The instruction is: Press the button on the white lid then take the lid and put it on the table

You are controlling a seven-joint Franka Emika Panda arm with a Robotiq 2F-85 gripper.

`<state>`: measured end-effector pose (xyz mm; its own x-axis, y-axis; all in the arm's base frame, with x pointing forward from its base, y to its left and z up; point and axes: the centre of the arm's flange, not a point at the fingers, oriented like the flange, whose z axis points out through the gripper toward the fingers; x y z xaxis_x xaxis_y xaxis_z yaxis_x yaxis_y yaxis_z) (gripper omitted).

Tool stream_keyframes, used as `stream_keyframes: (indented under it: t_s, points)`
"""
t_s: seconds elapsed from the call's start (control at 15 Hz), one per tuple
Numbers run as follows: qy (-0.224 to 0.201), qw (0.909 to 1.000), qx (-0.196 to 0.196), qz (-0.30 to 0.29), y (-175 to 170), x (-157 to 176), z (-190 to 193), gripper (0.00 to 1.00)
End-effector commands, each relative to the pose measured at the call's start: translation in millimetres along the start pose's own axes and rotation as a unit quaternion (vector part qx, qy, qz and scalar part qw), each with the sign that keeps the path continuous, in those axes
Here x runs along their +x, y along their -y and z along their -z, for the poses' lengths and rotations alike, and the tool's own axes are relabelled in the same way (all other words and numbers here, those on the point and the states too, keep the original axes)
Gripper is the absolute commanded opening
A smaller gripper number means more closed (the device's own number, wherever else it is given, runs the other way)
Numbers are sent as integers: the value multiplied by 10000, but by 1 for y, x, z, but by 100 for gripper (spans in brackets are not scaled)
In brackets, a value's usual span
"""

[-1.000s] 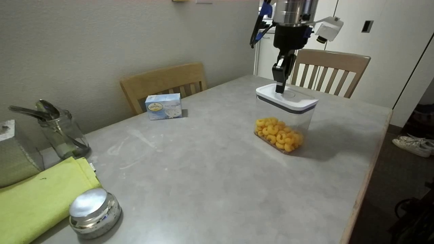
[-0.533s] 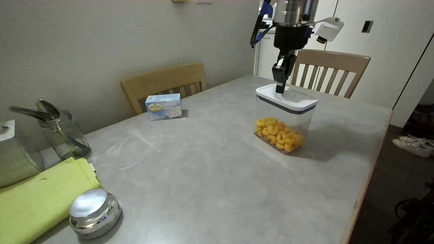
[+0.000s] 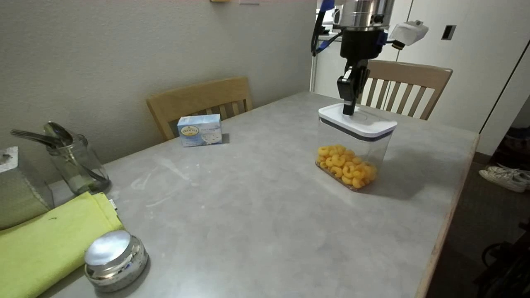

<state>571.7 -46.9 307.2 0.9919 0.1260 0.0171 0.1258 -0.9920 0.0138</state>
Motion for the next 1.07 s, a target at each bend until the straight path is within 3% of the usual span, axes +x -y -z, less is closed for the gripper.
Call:
stream_keyframes:
  t_s: [0.0, 1.0]
  points:
    - [287, 9992, 218, -151, -8, -11, -12, 0]
    - [139, 9996, 185, -130, 2, -25, -4, 0]
